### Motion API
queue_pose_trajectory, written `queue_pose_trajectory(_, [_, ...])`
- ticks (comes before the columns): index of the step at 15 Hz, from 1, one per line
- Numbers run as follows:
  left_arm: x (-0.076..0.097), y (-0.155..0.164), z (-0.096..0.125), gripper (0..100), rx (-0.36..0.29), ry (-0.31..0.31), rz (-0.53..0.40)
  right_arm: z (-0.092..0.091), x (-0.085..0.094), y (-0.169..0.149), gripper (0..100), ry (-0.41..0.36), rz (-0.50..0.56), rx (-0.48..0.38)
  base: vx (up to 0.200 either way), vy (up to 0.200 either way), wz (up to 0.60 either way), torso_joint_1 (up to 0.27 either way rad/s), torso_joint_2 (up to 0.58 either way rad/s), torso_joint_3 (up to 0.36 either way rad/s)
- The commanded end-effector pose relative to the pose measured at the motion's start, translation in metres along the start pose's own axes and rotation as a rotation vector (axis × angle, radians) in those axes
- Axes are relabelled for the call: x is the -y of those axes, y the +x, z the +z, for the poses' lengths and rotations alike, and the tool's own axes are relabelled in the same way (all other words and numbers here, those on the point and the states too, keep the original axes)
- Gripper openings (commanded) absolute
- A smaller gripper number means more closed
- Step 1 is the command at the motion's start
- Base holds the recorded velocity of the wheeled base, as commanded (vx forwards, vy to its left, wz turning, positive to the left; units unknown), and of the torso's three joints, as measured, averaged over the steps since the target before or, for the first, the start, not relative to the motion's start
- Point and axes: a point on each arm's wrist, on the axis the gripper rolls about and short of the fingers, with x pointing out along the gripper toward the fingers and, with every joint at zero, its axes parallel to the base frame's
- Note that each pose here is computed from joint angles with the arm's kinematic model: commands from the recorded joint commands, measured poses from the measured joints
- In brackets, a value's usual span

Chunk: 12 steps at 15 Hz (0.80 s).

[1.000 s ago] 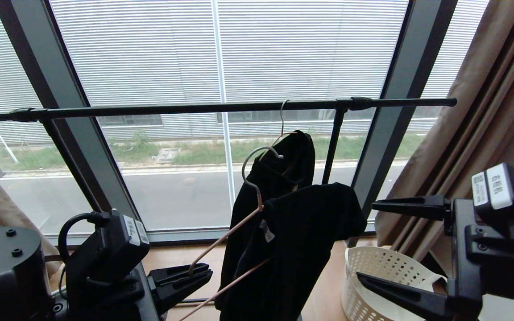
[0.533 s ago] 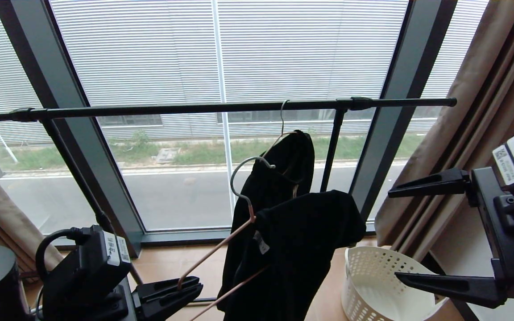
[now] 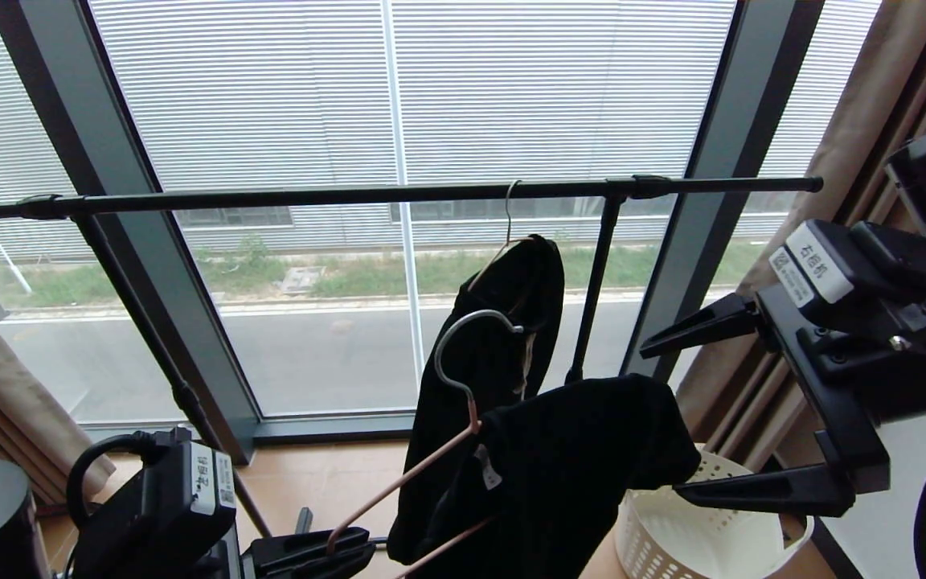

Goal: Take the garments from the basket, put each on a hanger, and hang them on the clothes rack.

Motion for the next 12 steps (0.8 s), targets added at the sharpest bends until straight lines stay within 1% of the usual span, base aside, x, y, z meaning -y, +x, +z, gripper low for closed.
queue_pose_trajectory(1, [0.002, 0.002, 0.001, 0, 0.001, 0.004, -0.015, 0.000, 0.018, 0.022, 100, 0.019, 0.104, -0.011, 0.000, 0.000, 0.00, 0.000, 0.00, 0.000])
queue_pose_trajectory(2, [0.002, 0.002, 0.001, 0, 0.002, 0.005, -0.016, 0.000, 0.019, 0.025, 100, 0.020, 0.144, -0.003, 0.000, 0.000, 0.00, 0.000, 0.00, 0.000])
queue_pose_trajectory(3, [0.003, 0.002, 0.001, 0, 0.003, 0.006, -0.020, -0.001, 0.021, 0.029, 100, 0.022, 0.152, -0.006, 0.000, 0.000, 0.00, 0.000, 0.00, 0.000])
queue_pose_trajectory(6, [0.002, 0.002, 0.003, 0, 0.010, 0.008, -0.019, -0.005, 0.027, 0.039, 100, 0.037, 0.170, -0.022, 0.000, 0.000, 0.00, 0.000, 0.00, 0.000])
queue_pose_trajectory(12, [0.003, 0.001, 0.003, 0, 0.012, 0.009, -0.021, -0.006, 0.032, 0.047, 100, 0.044, 0.176, -0.022, 0.000, 0.000, 0.00, 0.000, 0.00, 0.000])
